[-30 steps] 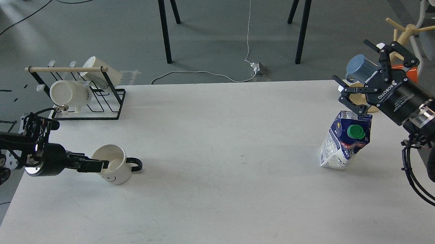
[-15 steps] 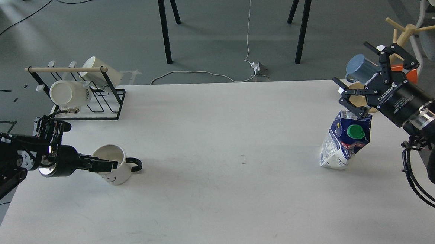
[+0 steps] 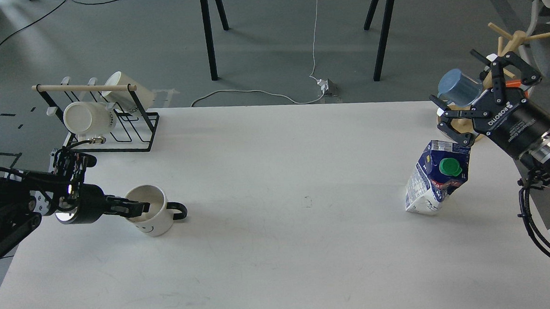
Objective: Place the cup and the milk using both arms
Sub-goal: 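Lift the white mug with the left gripper and carry it toward table center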
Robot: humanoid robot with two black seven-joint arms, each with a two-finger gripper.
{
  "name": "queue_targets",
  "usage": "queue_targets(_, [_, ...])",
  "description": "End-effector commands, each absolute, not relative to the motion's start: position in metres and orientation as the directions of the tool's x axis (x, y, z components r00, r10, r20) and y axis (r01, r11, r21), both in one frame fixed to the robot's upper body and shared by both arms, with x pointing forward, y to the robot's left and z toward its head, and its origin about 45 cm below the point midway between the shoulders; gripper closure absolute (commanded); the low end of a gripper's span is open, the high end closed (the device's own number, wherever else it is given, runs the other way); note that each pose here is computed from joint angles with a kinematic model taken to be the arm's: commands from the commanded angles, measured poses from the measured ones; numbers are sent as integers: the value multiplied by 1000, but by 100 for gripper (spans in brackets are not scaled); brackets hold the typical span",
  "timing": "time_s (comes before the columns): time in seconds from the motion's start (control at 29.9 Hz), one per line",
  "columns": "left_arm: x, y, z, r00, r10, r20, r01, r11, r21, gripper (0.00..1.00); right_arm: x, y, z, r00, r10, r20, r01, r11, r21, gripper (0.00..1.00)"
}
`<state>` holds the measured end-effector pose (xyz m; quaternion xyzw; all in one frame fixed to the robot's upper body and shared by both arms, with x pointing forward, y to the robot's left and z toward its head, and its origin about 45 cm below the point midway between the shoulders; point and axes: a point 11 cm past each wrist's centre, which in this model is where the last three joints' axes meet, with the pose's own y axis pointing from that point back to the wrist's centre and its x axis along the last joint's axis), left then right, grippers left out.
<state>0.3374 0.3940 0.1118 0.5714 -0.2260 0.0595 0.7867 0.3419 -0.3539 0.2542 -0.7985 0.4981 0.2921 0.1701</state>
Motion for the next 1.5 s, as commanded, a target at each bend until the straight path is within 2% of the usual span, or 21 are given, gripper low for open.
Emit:
queue_targets(0.0, [340, 391, 115, 886, -169, 432, -357, 348, 867, 100, 342, -353, 254, 334, -694, -638, -895, -446, 17, 4])
queue_targets(0.4, [363, 360, 139, 843, -200, 499, -389, 414, 823, 99, 345, -354, 254, 331, -695, -638, -898, -439, 12, 4])
queue_targets(0.7, [387, 259, 149, 780, -267, 567, -344, 573, 744, 99, 347, -355, 258, 334, -696, -636, -900, -435, 2, 4])
queue_targets(0.84, [382, 204, 144, 760, -301, 575, -281, 646, 710, 99, 347, -356, 258, 331, -696, -638, -902, -431, 2, 4])
queue_targets(1.04, [373, 162, 138, 741, -338, 580, -224, 690, 688, 98, 348, -360, 256, 322, -703, -634, -906, -422, 8, 4])
queue_targets(1.2, [370, 157, 135, 743, -341, 576, -213, 695, 686, 90, 348, -360, 256, 322, -704, -633, -906, -422, 9, 4])
queue_targets(1.47, [368, 164, 131, 746, -347, 569, -215, 682, 699, 89, 347, -360, 255, 321, -704, -634, -906, -423, 11, 4])
